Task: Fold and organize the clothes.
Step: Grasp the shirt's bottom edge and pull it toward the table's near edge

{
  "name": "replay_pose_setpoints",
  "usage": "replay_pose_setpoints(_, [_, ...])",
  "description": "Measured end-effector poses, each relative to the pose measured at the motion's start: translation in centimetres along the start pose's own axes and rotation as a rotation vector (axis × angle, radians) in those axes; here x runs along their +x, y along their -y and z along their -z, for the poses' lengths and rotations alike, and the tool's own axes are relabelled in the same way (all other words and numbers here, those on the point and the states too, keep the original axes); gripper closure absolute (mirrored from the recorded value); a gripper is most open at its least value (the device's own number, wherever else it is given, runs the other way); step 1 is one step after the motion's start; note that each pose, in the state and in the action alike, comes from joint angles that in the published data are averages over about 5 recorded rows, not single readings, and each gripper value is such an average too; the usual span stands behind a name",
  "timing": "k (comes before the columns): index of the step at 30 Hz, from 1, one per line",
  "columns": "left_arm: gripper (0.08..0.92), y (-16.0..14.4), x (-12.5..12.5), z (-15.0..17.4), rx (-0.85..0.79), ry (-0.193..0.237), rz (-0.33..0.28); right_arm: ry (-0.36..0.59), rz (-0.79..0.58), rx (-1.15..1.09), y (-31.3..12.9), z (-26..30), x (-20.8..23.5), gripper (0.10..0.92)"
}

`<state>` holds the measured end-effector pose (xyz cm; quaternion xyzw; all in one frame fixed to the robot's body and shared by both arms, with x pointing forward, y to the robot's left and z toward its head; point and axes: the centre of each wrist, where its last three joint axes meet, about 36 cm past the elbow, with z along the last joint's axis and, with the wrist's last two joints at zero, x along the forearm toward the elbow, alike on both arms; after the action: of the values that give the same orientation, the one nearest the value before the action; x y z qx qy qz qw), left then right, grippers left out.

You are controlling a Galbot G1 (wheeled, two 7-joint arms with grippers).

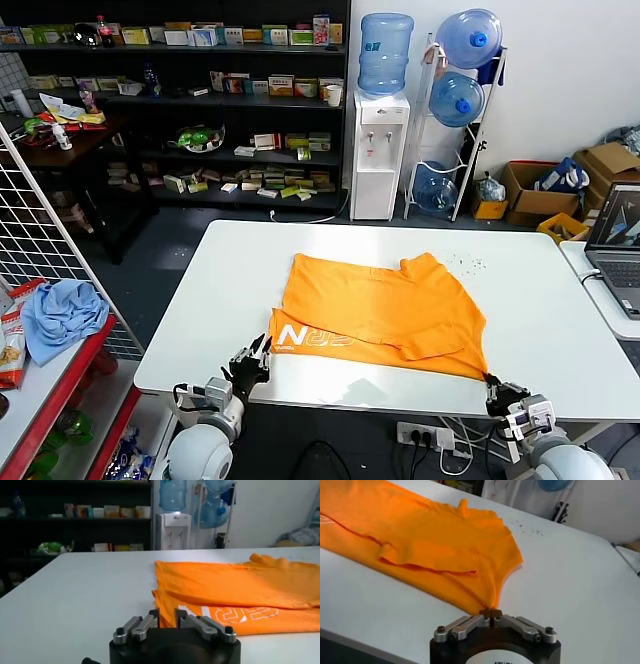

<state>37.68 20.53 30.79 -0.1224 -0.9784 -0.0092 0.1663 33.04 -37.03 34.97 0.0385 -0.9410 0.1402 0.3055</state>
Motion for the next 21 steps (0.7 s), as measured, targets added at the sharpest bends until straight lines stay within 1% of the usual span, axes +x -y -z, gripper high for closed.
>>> replay_pose_setpoints(7, [0.420,0.5,-0.4,-0.8,0.011,-0.028,0.003,0.000,0.002,0.004,0.1,0.0,0.1,0.898])
replay_pose_setpoints(9, [0.388,0.4,-0.5,-1.1,0.012,-0.036,0.007,0.002,0.003,0.005,0.1,0.0,0.2,0.898])
replay_pose_setpoints(10, [0.385,0.4,-0.5,-1.2,0.013,-0.040,0.009,0.003,0.004,0.005,0.1,0.0,0.2,0.898])
replay_pose_setpoints(14, [0.472,0.3,-0.6,-1.6,0.016,-0.054,0.014,0.008,0.005,0.008,0.1,0.1,0.3,0.898])
replay_pose_setpoints(21, [0.680,0.2,-0.5,-1.9,0.029,-0.059,0.011,0.012,0.010,0.014,0.2,0.2,0.4,0.898])
